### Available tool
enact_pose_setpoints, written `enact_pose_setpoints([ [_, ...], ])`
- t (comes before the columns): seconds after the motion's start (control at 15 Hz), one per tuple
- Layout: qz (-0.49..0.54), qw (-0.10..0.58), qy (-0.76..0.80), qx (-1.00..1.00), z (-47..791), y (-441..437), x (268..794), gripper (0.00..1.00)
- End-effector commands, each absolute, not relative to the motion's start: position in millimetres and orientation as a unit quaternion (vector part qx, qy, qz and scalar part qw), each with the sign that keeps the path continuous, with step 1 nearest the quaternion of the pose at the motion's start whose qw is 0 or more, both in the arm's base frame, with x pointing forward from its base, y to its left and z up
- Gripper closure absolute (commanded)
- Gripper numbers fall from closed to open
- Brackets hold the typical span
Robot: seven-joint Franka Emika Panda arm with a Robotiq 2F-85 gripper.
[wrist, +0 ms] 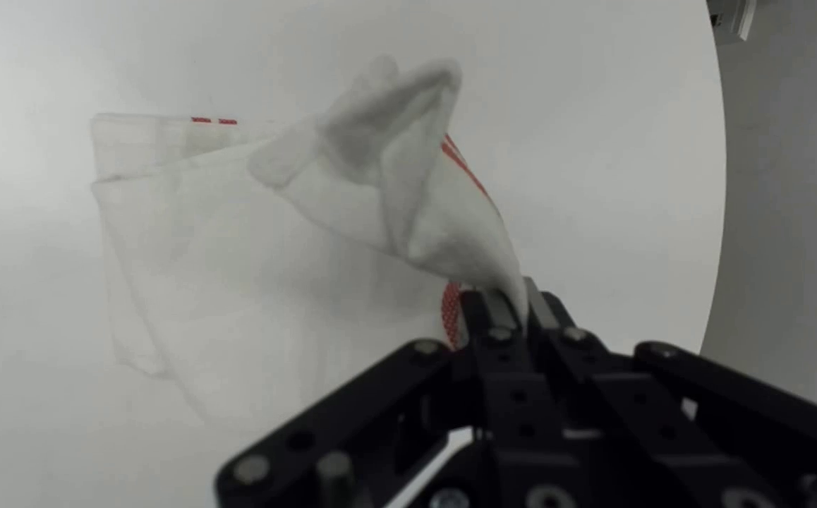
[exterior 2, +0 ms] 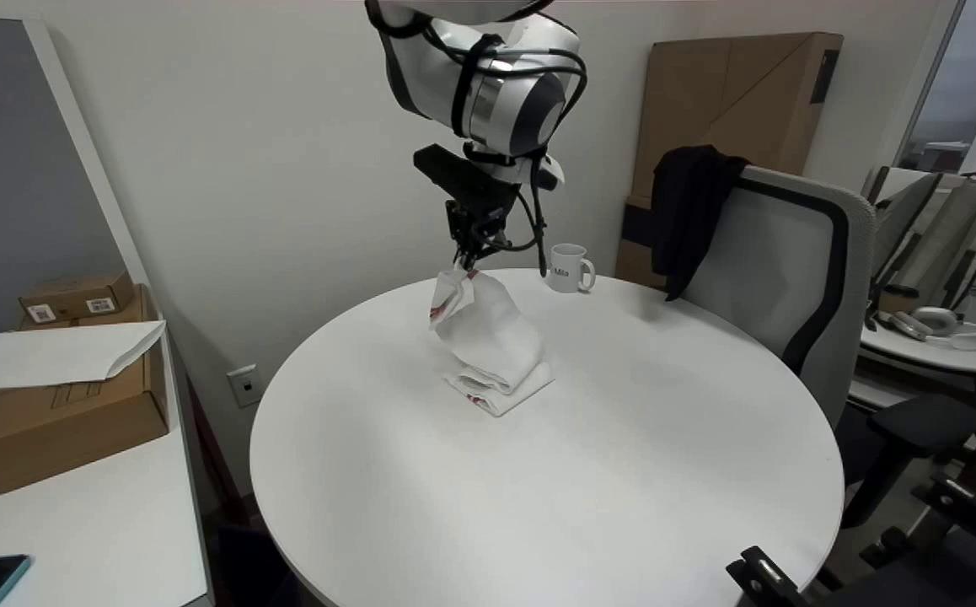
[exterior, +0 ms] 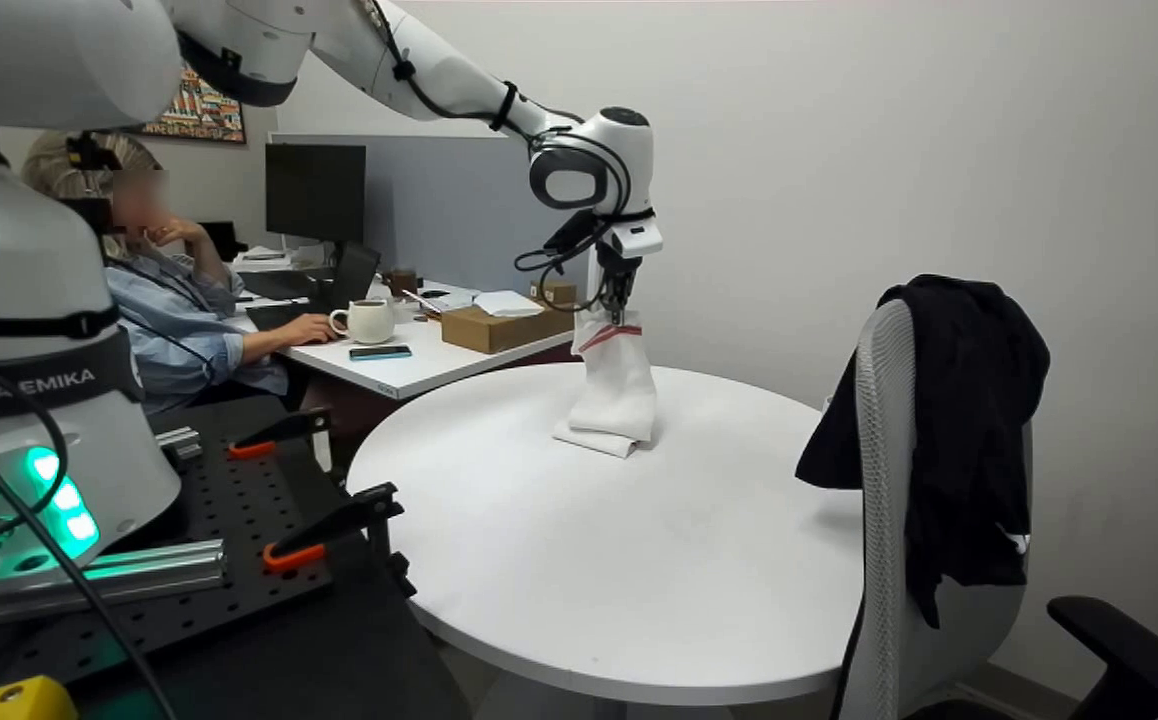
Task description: Fold the red and white cloth neatly
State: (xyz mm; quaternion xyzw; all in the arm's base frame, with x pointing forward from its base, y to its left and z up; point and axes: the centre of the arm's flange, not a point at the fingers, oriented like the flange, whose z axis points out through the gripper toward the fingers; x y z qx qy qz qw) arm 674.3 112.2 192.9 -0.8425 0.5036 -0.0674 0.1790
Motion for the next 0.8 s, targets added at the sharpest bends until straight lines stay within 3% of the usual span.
enact_pose_setpoints([
  [0.0, -0.069, 0.185, 0.506, -0.84, 179.0, 115.8, 701.8, 0.99],
  [0.73, -0.068, 0.157, 0.51, -0.843, 122.9, 102.6, 709.5, 0.99],
])
